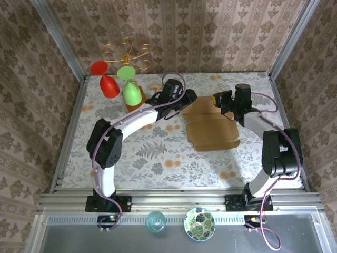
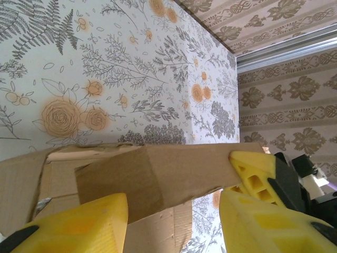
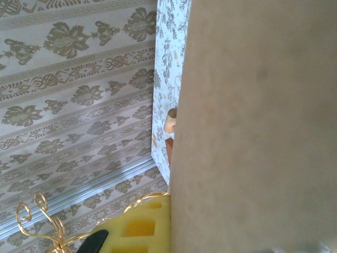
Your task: Fold the paper box
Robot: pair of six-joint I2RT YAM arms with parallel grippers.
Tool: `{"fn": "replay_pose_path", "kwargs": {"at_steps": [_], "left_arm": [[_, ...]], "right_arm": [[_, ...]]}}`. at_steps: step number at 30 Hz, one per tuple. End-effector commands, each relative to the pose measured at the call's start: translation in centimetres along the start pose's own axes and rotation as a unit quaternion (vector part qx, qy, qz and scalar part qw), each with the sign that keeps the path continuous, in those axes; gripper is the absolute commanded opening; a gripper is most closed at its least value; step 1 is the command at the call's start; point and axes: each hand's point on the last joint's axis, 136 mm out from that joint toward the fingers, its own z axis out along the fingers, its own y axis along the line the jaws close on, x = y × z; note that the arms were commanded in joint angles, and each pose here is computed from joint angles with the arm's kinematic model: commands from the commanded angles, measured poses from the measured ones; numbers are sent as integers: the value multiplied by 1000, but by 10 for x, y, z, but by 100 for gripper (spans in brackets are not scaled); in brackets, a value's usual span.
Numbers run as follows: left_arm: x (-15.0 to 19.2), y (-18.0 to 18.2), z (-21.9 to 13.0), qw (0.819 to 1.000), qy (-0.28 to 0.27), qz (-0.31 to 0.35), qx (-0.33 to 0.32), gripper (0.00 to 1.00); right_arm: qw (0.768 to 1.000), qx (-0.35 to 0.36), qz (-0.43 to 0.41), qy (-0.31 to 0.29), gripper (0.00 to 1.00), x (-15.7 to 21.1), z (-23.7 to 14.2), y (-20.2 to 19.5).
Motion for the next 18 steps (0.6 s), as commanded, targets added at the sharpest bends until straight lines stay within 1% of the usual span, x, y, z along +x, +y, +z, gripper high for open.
{"fn": "replay_pose_path", "kwargs": {"at_steps": [1,7,14,16,18], "left_arm": [[5,-5,9,1000,12,-6,3,50],[5,-12,22,1000,18,-10,14,47],[3,-18,21,1000,13,-4,22,36],[0,-23,15,1000,7,6,26,38],[-3,-28,2,999,-1,23,27,47]], "right_arm": [[1000,-7,7,7,0,-1,3,2],[1000,-9,12,8,0,-2,5,0],[1000,-6,18,9,0,-4,8,-5],[1000,-5,19,7,0,-7,7,-8],[1000,-3,22,4,0,-12,5,-9]]}}
